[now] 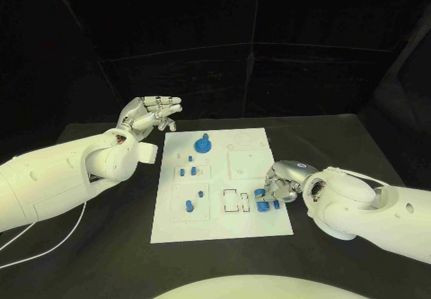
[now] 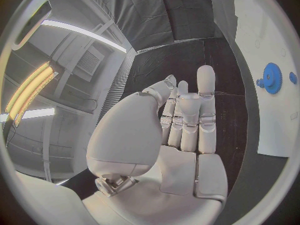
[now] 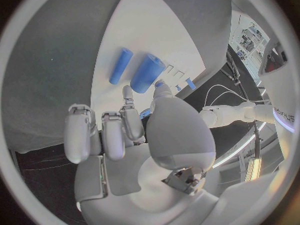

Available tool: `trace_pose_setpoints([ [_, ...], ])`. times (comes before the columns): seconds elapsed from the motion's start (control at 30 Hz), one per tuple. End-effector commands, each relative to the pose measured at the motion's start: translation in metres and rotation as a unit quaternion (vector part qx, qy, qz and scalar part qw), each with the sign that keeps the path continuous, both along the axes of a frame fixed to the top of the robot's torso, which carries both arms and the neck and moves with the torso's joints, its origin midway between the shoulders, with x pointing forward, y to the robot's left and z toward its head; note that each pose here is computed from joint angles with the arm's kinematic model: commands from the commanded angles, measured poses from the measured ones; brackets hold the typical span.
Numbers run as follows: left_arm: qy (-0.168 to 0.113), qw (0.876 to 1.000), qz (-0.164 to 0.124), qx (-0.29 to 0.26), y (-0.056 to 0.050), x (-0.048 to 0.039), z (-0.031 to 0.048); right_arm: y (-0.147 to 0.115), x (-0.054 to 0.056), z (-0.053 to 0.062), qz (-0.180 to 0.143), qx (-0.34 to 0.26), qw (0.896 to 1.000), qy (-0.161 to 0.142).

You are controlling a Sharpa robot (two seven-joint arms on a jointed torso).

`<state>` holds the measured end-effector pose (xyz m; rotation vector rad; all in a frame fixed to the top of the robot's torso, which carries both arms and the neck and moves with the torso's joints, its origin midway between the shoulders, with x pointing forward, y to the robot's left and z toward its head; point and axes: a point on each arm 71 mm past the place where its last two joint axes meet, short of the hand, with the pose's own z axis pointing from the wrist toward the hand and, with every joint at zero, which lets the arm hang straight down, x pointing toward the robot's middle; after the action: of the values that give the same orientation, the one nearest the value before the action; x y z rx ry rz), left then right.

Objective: Assemble the parts on the task board

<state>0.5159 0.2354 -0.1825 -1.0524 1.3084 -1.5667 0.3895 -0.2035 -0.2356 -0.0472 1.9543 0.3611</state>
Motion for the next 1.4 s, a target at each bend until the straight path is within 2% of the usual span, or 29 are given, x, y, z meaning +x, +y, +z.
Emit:
trace_pose_setpoints([
  [0.03, -0.004, 1.000, -0.005, -0.005, -0.001, -0.0002, 0.0019, 0.002, 0.000, -0.003, 0.009, -0.020, 1.000, 0.012],
  [0.37, -0.003, 1.000, -0.006, -0.005, -0.001, -0.0004, 0.0019, 0.008, -0.002, -0.016, 0.015, -0.025, 0.999, 0.029],
  [0.67, -0.003, 1.000, -0.007, -0.005, 0.000, -0.0005, 0.0019, 0.008, -0.001, -0.021, 0.012, -0.029, 0.999, 0.030],
  [0.93, -0.002, 1.000, -0.008, -0.005, 0.000, -0.0006, 0.0018, 0.009, -0.003, -0.017, -0.002, -0.007, 1.000, 0.019],
  [1.13, -0.001, 1.000, -0.009, -0.005, 0.000, -0.0005, 0.0015, 0.011, -0.011, -0.007, -0.022, 0.039, 0.999, 0.006],
  [1.4, 0.001, 1.000, -0.013, -0.006, -0.002, -0.0002, 0.0012, 0.012, -0.016, -0.002, -0.055, 0.095, 0.994, 0.013],
])
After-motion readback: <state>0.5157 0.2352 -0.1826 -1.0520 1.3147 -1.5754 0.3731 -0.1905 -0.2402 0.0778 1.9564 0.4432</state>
